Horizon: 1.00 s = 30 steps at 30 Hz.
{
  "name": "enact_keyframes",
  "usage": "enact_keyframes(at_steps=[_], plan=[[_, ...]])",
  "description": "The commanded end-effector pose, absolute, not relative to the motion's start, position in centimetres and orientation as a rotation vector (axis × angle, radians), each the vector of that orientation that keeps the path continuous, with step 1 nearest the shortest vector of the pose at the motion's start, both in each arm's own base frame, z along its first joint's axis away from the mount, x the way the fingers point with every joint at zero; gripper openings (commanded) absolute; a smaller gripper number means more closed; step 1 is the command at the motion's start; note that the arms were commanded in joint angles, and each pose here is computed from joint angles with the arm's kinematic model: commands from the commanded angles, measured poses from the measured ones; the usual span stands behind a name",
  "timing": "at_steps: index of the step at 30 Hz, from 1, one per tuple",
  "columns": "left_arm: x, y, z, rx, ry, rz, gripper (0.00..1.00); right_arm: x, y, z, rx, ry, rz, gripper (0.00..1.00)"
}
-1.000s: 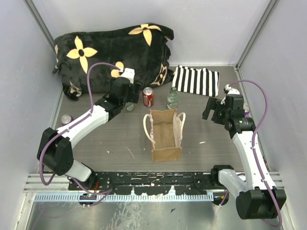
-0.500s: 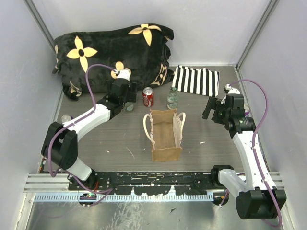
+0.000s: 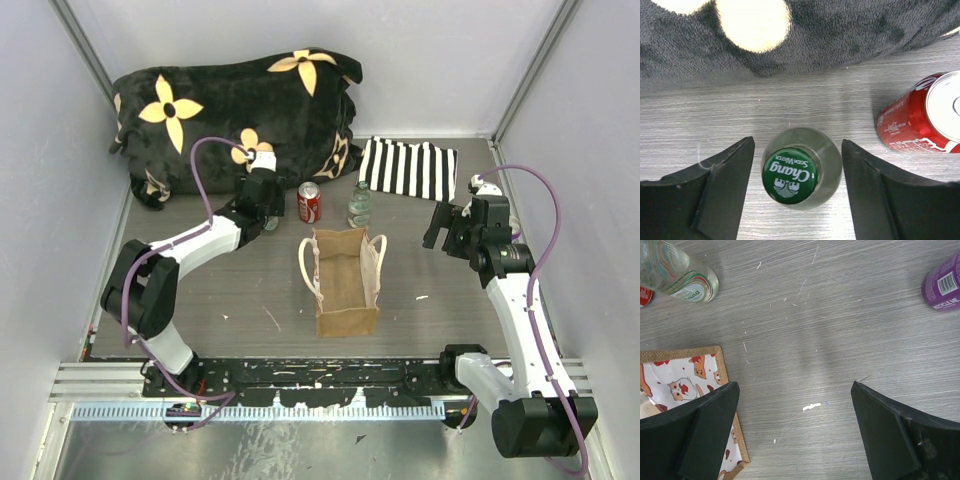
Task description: Place the beverage into the canvas bag
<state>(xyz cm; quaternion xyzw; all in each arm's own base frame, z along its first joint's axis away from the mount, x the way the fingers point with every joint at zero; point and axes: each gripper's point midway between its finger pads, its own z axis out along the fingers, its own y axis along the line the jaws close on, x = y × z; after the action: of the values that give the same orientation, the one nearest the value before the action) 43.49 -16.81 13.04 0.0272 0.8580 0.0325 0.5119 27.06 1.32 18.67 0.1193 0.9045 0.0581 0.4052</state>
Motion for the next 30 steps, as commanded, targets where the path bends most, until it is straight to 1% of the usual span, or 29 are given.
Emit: enact_keyframes(at_steps=[1, 4, 8, 10, 13, 14, 15, 18, 19, 21, 24, 27, 30], plan=[[44.4, -16.5, 13.6, 0.01, 2.018, 0.092, 0.72, 27.9, 1.1, 20.9, 0.298, 2.217, 0.139, 1.0], [44.3, -16.5, 13.5, 0.012, 2.018, 0.088, 0.58, 27.9, 1.1, 20.8, 0.299, 2.221, 0.141, 1.0], [44.0, -16.4, 13.2, 0.015, 2.025, 0.082, 0.44, 27.9, 1.2, 20.8, 0.3, 2.22, 0.146, 1.0], [43.8, -16.4, 13.0, 0.019, 2.028, 0.08, 0.36, 27.8, 1.2, 20.8, 0.303, 2.22, 0.147, 1.0], [43.6, -16.4, 13.1, 0.018, 2.029, 0.069, 0.33, 27.7, 1.2, 20.7, 0.304, 2.222, 0.15, 1.0], [43.5, -16.5, 13.2, 0.019, 2.028, 0.063, 0.33, 27.7, 1.3, 20.7, 0.305, 2.221, 0.153, 1.0], [43.5, -16.6, 13.3, 0.022, 2.027, 0.057, 0.36, 27.7, 1.3, 20.6, 0.306, 2.222, 0.152, 1.0], [43.4, -17.0, 13.6, 0.031, 2.028, 0.027, 0.66, 27.6, 1.3, 20.5, 0.309, 2.224, 0.156, 1.0], [43.4, -17.1, 13.7, 0.033, 2.028, 0.017, 0.73, 27.6, 1.3, 20.5, 0.309, 2.224, 0.157, 1.0], [43.3, -17.3, 13.8, 0.033, 2.03, 0.001, 0.82, 27.6, 1.3, 20.5, 0.311, 2.224, 0.158, 1.0], [43.3, -17.4, 14.3, 0.034, 2.026, -0.009, 0.94, 27.5, 1.4, 20.5, 0.311, 2.223, 0.161, 1.0], [43.4, -17.5, 14.7, 0.035, 2.018, -0.01, 0.95, 27.5, 1.4, 20.4, 0.312, 2.225, 0.164, 1.0], [43.6, -17.4, 15.0, 0.028, 2.008, -0.003, 0.93, 27.4, 1.4, 20.3, 0.313, 2.228, 0.166, 1.0]])
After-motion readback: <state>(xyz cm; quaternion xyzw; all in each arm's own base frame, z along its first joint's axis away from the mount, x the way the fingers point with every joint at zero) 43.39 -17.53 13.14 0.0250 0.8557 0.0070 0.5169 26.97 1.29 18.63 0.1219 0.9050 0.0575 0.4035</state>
